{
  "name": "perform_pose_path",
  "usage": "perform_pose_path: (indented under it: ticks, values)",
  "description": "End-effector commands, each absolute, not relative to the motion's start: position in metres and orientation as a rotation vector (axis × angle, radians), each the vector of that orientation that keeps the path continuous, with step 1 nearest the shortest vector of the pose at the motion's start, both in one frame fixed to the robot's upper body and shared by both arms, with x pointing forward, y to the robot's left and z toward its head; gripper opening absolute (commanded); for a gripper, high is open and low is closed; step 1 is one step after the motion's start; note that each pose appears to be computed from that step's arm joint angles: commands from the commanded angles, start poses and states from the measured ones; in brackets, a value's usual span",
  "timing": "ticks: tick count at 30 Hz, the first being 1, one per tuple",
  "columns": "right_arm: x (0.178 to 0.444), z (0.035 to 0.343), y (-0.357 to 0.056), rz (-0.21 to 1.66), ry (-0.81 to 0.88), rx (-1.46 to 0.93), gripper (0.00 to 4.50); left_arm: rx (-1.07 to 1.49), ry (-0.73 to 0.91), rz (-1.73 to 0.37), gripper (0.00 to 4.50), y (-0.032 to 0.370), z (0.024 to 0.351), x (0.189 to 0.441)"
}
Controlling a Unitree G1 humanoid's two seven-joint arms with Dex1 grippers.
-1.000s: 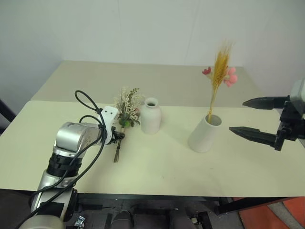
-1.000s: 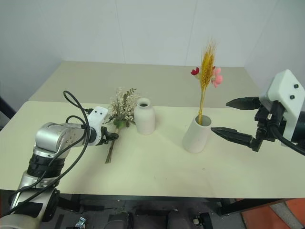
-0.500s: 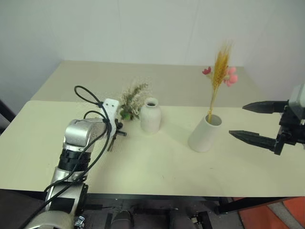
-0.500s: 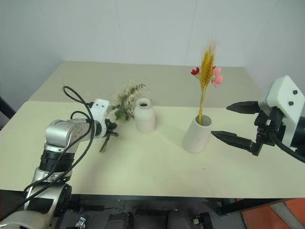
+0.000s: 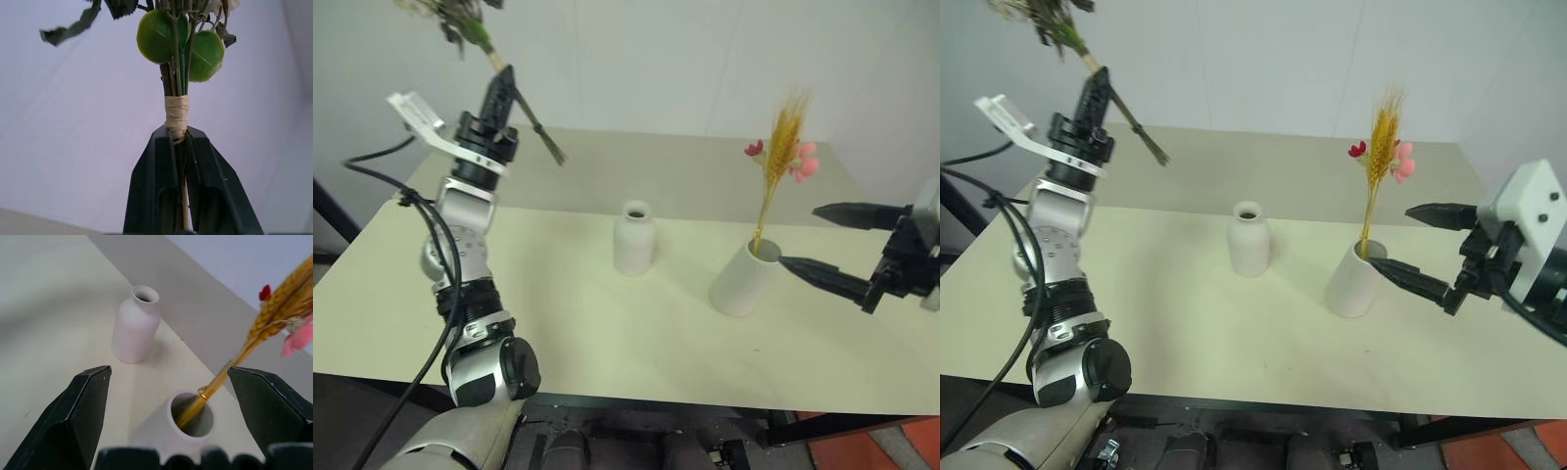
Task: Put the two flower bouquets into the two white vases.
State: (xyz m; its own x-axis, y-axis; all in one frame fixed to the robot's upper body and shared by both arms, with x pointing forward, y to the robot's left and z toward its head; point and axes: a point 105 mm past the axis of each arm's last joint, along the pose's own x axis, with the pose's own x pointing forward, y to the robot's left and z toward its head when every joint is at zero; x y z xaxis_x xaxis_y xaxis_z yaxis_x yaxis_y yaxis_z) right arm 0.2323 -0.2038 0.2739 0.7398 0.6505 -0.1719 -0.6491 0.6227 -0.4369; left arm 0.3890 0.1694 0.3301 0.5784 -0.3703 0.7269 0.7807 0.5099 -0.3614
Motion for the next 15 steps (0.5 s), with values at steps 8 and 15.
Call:
perform_pose_path:
  ticks: [8, 15]
  values:
    - [0.218, 0.271, -0.211, 0.625, -0.053, -0.519, 4.5, -0.734, -0.615, -0.945, 0.03, 0.114, 0.343, 0.413]
    - [0.215, 0.269, -0.215, 0.581, -0.048, -0.52, 4.5, -0.609, -0.533, -1.049, 0.03, 0.083, 0.321, 0.411]
